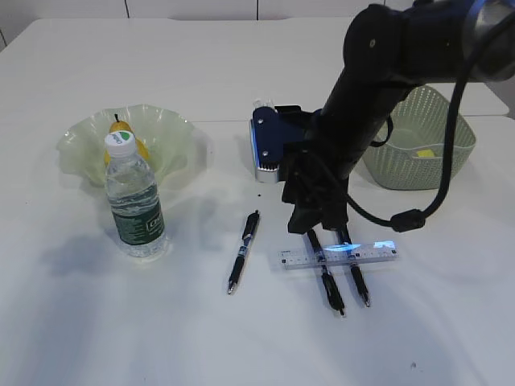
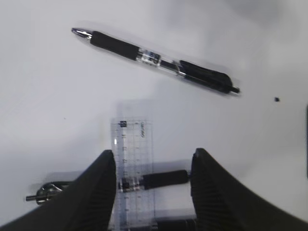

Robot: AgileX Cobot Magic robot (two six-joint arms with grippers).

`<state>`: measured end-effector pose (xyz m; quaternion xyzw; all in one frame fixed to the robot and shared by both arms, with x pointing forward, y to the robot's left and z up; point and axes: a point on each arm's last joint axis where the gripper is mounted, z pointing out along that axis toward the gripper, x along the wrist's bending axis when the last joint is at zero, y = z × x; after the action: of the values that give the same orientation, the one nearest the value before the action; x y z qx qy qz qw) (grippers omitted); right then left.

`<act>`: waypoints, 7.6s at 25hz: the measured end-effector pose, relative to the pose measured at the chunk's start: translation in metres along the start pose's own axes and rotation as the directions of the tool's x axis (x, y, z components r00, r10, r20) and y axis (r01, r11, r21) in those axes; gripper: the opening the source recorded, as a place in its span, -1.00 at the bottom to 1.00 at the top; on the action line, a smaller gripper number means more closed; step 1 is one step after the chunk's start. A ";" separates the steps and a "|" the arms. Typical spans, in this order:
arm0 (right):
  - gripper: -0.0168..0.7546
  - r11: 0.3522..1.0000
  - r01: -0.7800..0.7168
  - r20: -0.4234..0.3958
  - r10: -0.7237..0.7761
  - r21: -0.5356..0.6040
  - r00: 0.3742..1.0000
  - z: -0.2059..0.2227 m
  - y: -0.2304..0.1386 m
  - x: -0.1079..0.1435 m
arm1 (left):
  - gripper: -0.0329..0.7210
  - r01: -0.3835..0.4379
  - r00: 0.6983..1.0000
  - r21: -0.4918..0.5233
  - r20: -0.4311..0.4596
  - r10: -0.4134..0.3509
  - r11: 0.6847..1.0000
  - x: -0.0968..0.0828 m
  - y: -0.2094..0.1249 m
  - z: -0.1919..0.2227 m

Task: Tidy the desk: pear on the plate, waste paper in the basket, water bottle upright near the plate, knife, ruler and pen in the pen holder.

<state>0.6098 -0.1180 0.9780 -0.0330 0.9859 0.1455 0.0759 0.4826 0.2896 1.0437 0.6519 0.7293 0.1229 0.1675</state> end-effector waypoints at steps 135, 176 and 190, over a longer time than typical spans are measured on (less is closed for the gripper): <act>-0.22 0.654 -0.282 0.210 0.568 -0.702 0.796 -0.114 -0.020 -0.069 | 0.34 -0.006 1.000 -0.003 -0.007 0.006 1.000 0.001 0.000 0.000; -0.22 0.412 -0.270 0.132 0.724 -0.870 0.677 0.005 -0.054 -0.155 | 0.34 -0.004 1.000 0.016 -0.007 0.004 1.000 0.001 -0.001 0.000; -0.22 0.408 -0.306 0.104 0.729 -0.860 0.677 0.025 -0.060 -0.155 | 0.34 -0.004 1.000 0.016 -0.007 0.004 1.000 0.001 -0.001 0.000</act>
<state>0.7711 -0.1614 0.9624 0.2926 0.7208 0.5820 0.2368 0.4812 0.2900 1.0431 0.6542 0.7295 0.1197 0.1598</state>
